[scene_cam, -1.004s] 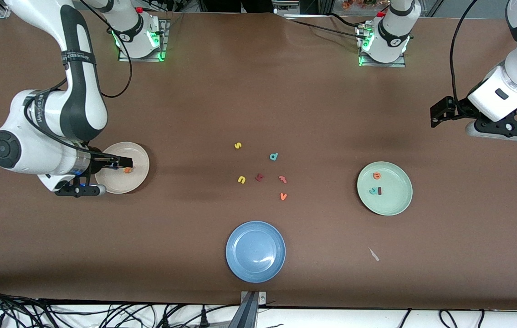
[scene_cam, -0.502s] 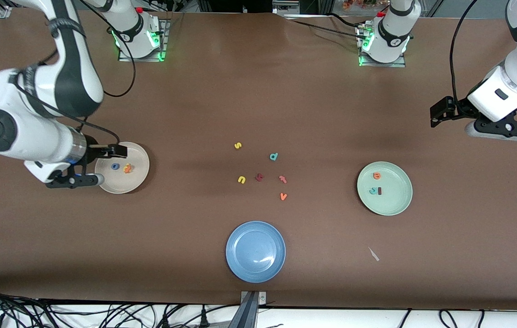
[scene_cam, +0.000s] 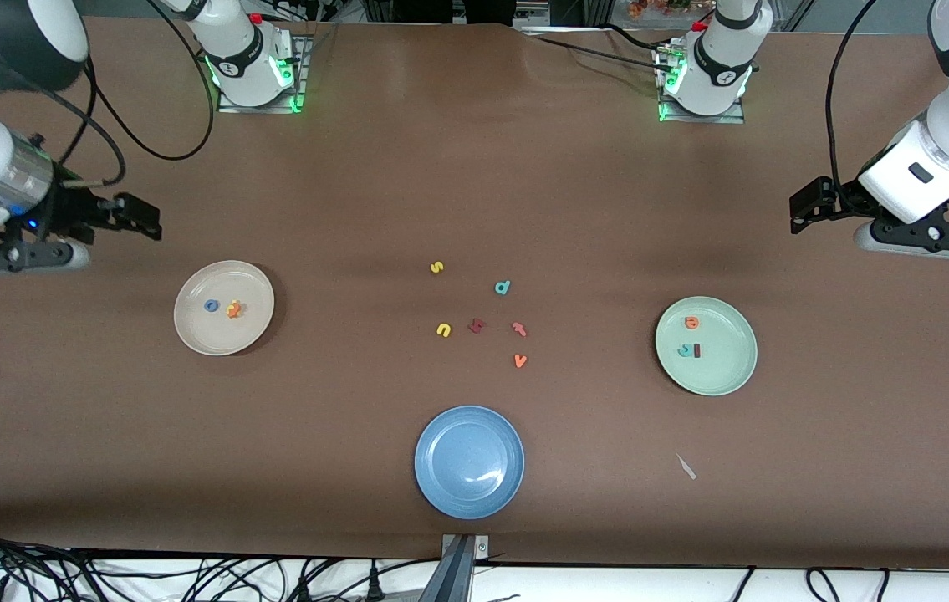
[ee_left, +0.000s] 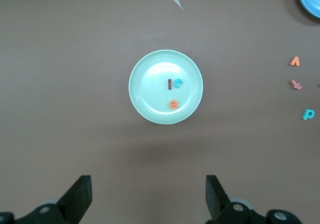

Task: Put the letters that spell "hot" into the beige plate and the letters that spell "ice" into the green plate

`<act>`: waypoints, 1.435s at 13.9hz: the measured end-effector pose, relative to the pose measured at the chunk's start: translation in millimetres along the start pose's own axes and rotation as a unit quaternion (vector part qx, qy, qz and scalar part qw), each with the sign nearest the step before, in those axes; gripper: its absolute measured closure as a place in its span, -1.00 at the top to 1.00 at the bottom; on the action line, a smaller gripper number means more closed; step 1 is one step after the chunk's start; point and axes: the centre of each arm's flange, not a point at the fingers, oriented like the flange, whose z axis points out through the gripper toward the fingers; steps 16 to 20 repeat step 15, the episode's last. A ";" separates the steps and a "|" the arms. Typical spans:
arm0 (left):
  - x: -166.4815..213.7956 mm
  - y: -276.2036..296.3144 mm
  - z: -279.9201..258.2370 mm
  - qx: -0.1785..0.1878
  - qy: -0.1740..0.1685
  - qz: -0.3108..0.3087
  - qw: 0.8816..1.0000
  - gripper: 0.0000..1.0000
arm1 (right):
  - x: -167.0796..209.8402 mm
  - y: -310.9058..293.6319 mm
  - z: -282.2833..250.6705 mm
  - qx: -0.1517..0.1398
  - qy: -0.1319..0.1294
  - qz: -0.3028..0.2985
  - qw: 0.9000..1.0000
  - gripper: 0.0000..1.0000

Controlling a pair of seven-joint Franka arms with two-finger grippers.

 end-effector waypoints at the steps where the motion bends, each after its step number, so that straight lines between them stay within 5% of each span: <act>1: 0.0 0.0 0.0 0.000 0.000 0.000 1.000 1.00 | -7.6 4.1 -5.9 -0.003 -0.002 0.003 1.000 1.00; 10: 0.0 0.0 0.0 0.000 0.000 0.000 1.000 1.00 | -14.7 18.2 -20.9 -0.005 0.021 0.015 1.000 1.00; 20: 0.0 0.0 0.0 0.000 0.000 0.000 1.000 1.00 | -9.6 23.6 -10.6 -0.005 0.013 0.021 1.000 1.00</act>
